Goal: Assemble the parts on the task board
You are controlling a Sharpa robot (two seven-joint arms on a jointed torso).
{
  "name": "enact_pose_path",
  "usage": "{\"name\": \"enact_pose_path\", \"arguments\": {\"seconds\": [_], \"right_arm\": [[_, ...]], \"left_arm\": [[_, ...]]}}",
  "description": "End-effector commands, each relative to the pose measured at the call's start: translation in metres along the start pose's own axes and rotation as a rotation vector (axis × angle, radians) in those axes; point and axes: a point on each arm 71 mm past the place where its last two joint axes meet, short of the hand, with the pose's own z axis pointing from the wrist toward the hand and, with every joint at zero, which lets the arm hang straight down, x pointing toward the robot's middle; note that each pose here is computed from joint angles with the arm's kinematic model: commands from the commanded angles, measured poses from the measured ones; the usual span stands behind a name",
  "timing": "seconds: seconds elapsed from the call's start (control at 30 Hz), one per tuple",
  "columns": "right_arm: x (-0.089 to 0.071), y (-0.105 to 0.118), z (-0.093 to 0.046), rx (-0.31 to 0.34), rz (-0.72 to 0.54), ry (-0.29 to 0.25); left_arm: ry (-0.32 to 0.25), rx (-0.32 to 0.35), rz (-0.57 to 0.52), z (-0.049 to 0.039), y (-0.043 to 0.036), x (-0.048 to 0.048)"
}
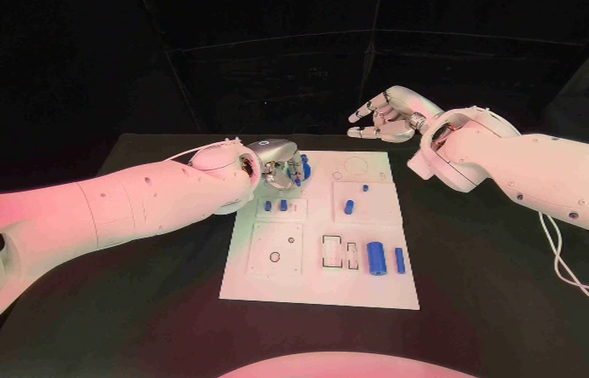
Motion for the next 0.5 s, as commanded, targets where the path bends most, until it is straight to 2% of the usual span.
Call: {"name": "enact_pose_path", "arguments": {"seconds": [0.03, 0.3, 0.5], "right_arm": [[-0.001, 0.001, 0.0, -0.009, 0.001, 0.002], [-0.001, 0.0, 0.001, -0.007, 0.0, 0.003], [-0.002, -0.002, 0.0, -0.003, -0.001, 0.003]], "left_arm": [[-0.028, 0.007, -0.025, -0.0036, -0.0001, -0.0062], [-0.038, -0.008, -0.036, -0.0139, 0.0084, -0.0156], [0.0, -0.051, -0.035, -0.0197, 0.0206, -0.0164]]}}
